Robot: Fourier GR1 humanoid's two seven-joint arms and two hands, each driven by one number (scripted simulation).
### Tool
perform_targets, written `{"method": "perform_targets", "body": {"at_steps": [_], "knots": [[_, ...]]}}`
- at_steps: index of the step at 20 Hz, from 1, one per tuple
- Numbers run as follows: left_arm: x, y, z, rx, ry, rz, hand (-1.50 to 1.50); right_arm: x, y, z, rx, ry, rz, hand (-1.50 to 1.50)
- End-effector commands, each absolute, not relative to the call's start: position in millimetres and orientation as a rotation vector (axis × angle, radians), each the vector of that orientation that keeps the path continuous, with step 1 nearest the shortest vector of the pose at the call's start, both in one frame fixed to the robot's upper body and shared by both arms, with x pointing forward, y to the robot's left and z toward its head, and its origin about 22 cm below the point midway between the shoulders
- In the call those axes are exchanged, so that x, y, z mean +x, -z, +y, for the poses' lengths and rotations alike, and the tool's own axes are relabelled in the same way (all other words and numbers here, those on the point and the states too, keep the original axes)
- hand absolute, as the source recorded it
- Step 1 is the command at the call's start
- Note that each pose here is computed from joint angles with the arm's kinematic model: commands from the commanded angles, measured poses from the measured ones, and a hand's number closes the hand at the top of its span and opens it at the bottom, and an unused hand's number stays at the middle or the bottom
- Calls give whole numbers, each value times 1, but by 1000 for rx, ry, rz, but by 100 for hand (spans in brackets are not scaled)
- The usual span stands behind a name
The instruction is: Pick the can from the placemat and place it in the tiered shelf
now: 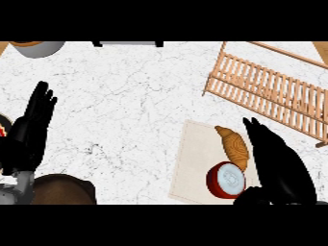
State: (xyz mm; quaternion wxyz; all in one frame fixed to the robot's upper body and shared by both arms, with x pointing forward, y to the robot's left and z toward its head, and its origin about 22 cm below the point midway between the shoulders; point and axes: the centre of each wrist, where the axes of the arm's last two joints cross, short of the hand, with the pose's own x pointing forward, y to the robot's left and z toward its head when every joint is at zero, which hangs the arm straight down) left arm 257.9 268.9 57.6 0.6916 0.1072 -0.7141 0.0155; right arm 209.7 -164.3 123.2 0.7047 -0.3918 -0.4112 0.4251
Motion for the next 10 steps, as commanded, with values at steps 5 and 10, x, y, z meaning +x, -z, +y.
{"method": "perform_targets", "body": {"at_steps": [5, 10], "knots": [[268, -52, 260, 277, -43, -1619, 0, 214, -114, -129, -966, -883, -719, -150], [261, -50, 267, 273, -40, -1611, 0, 213, -112, -139, -965, -885, -679, -150]]}}
